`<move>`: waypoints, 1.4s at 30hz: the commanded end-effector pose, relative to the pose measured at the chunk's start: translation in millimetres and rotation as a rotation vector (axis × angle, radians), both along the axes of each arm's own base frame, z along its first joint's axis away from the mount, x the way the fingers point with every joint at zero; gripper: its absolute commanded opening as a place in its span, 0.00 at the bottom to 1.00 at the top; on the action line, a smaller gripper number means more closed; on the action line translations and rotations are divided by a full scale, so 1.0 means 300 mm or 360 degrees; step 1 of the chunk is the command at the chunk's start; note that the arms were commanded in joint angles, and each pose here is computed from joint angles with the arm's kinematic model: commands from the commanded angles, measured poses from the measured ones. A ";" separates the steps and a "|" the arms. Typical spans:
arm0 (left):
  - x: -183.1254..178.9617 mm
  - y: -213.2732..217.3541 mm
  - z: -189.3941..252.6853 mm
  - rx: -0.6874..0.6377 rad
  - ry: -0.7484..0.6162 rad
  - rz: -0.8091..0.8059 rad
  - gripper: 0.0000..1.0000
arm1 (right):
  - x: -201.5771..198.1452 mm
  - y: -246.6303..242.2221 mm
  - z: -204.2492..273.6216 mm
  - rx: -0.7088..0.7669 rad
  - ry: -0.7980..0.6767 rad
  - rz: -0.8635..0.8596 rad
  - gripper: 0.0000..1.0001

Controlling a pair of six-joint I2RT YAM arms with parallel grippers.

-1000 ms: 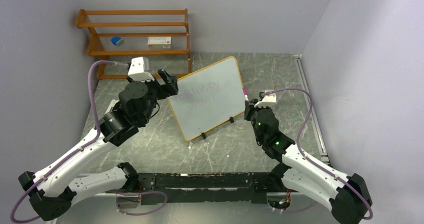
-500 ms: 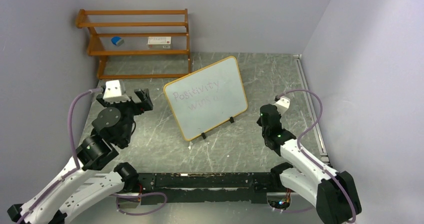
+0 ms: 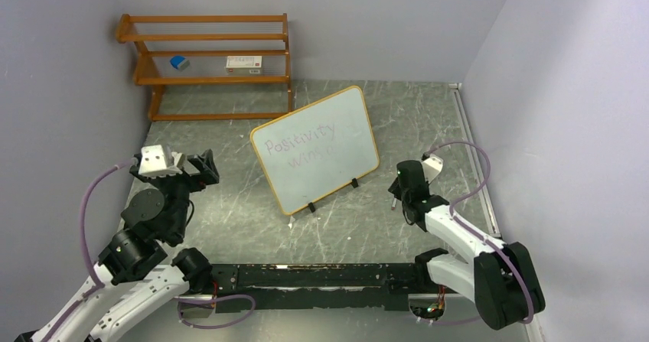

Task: Write a sentence on the whiteboard
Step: Place the whiteboard marker at the center of the board, then reset both arms

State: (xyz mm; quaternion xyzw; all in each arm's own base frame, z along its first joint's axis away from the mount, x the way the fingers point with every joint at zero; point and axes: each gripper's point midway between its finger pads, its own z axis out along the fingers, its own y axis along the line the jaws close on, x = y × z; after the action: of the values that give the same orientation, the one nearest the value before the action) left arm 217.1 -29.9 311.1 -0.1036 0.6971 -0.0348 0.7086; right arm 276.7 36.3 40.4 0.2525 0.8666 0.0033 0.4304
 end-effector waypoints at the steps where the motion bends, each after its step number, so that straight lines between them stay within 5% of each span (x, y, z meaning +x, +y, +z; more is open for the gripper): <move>1: -0.029 0.045 0.003 -0.0022 -0.0018 0.0047 0.98 | -0.011 -0.004 0.045 0.0079 -0.0074 -0.0046 0.54; 7: -0.067 0.077 0.021 -0.0072 -0.0021 0.0048 0.98 | -0.028 -0.031 0.221 0.0028 -0.0198 -0.0023 0.85; 14: -0.115 0.106 0.042 -0.0074 -0.0019 0.0005 0.98 | -0.095 -0.101 0.471 -0.0120 -0.0298 -0.0025 0.99; 28: -0.173 0.177 0.076 -0.0073 -0.0098 0.0036 0.98 | -0.257 -0.142 0.957 -0.0353 -0.1098 0.0269 1.00; 42: -0.142 0.154 0.077 -0.0066 -0.0091 0.0056 0.98 | -0.262 -0.142 0.981 -0.0413 -0.1189 0.0300 1.00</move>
State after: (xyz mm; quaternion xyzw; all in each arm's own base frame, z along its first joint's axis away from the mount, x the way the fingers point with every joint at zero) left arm 169.5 17.1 333.5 -0.1287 0.6739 -0.0541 0.7256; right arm 198.0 -5.1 328.8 0.1046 0.6745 0.0311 0.7302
